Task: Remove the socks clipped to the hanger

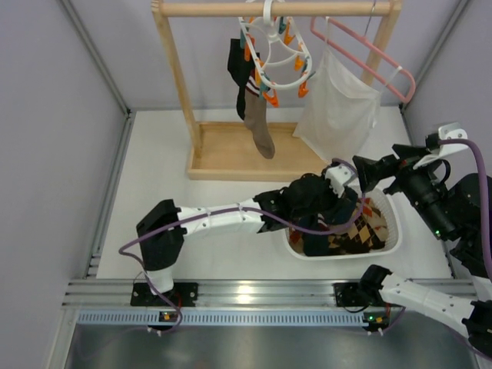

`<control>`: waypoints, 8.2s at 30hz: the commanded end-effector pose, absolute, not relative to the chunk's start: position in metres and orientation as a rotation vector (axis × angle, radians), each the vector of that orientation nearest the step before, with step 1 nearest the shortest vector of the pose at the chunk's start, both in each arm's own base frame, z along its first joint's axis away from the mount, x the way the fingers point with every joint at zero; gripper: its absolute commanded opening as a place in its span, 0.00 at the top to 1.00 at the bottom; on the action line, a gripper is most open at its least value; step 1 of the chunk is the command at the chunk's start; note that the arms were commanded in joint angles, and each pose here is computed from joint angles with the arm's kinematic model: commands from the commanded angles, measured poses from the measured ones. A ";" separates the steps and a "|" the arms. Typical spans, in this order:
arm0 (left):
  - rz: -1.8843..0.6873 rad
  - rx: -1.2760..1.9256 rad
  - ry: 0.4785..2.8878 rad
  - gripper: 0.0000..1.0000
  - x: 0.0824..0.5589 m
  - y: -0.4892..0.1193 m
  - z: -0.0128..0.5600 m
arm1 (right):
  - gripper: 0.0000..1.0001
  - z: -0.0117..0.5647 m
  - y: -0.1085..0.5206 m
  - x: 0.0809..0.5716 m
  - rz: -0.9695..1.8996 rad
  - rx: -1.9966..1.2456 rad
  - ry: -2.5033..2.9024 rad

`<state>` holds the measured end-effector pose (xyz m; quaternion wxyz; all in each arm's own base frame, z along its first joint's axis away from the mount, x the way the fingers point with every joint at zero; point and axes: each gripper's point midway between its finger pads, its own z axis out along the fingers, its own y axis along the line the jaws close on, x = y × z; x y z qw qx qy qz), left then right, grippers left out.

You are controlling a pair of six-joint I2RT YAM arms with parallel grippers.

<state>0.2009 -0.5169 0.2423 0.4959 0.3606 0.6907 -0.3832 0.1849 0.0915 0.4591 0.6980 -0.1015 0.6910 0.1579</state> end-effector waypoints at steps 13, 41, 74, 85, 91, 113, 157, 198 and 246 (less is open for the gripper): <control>-0.786 0.908 1.809 0.12 0.194 -0.566 0.216 | 0.01 0.430 0.070 0.191 0.217 -0.150 1.631; -0.273 0.035 1.828 0.02 0.345 -0.264 0.237 | 0.01 0.412 0.121 0.202 0.453 -0.165 1.492; 0.084 -0.065 1.627 0.41 0.475 -0.311 0.244 | 0.01 0.397 0.135 0.187 0.521 -0.299 1.485; 0.053 -0.147 1.607 1.00 0.426 -0.285 0.267 | 0.00 0.413 0.135 0.180 0.582 -0.279 1.427; 0.067 -0.080 1.602 1.00 0.380 -0.314 0.272 | 0.01 0.425 0.139 0.170 0.652 -0.290 1.409; 0.149 0.309 1.533 1.00 0.325 -0.475 0.273 | 0.01 0.500 0.146 0.184 0.581 -0.319 1.450; 0.099 0.366 1.541 1.00 0.316 -0.457 0.269 | 0.28 0.397 0.187 0.334 0.185 -0.473 1.882; -0.841 0.397 1.613 0.02 0.246 -0.342 0.299 | 1.00 0.354 0.207 0.317 0.603 -0.809 1.823; -1.313 0.345 1.334 0.36 0.425 -0.356 0.497 | 1.00 0.354 0.220 0.300 0.823 -0.881 1.766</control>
